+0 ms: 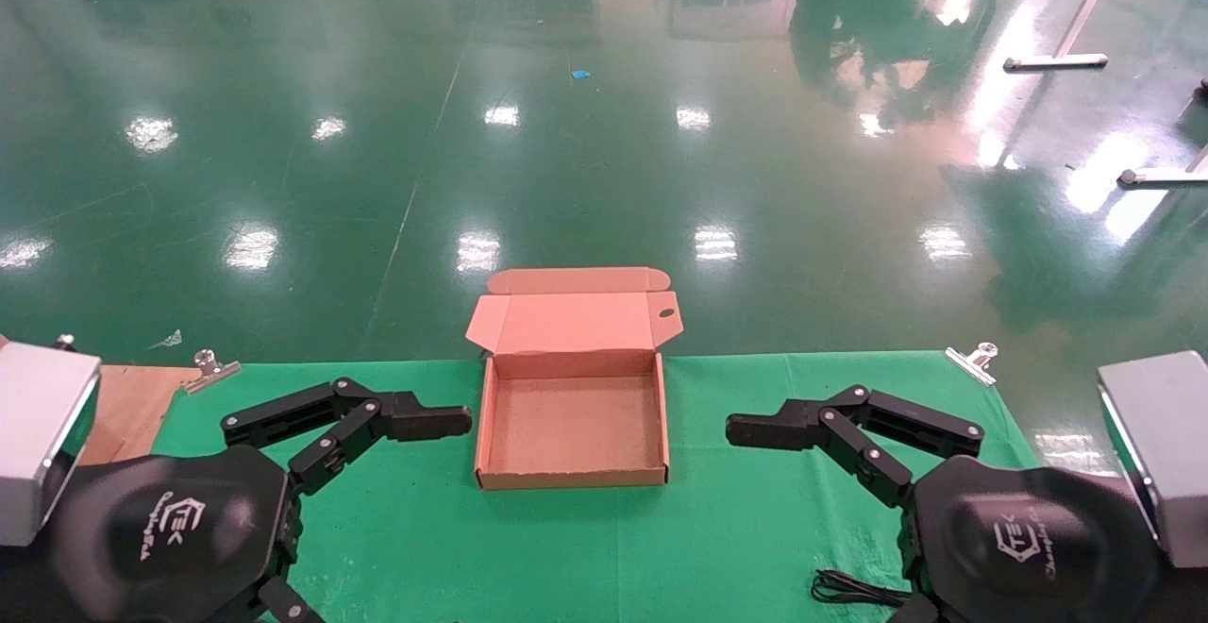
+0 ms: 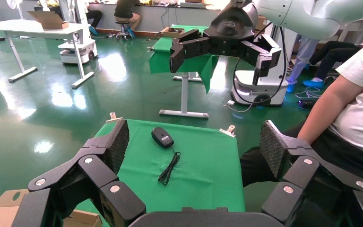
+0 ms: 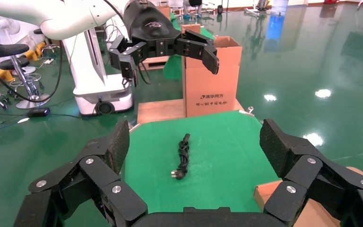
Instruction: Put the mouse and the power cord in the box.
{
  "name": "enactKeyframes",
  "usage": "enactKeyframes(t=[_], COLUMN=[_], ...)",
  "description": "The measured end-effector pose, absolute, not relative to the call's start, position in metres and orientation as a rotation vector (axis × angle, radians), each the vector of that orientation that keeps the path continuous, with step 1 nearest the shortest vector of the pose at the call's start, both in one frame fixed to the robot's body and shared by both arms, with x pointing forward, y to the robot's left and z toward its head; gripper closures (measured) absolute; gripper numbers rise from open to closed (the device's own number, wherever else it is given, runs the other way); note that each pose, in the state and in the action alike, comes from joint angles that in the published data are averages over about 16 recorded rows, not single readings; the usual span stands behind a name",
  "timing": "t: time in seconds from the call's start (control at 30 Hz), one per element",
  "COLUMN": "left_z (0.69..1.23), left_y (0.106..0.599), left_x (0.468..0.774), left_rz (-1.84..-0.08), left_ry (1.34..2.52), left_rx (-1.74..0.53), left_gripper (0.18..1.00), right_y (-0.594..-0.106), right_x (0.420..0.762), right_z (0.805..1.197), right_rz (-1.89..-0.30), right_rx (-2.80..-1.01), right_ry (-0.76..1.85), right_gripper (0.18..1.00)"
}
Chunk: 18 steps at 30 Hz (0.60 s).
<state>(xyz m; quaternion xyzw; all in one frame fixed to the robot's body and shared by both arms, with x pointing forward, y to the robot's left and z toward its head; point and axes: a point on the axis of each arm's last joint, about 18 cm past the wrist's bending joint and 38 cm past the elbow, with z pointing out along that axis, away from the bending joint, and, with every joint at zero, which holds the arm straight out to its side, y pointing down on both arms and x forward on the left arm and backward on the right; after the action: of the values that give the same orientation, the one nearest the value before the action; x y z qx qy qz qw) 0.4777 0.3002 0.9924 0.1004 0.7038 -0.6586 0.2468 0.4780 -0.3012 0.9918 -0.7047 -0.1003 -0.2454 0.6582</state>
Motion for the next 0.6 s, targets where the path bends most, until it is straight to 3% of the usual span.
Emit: enactKeyframes(t=[0.6], left_z=[0.9924], left_y=[0.3002], left_x=[0.4777], left_rz=[-1.796], left_ry=[1.919], left_rx=[0.274], left_gripper=[0.184], right_y=[-0.3012], right_x=[0.478], right_z=[0.9918], right_rz=[-0.556], right_rx=[-1.596], right_ry=[-0.227], right_gripper=[0.178])
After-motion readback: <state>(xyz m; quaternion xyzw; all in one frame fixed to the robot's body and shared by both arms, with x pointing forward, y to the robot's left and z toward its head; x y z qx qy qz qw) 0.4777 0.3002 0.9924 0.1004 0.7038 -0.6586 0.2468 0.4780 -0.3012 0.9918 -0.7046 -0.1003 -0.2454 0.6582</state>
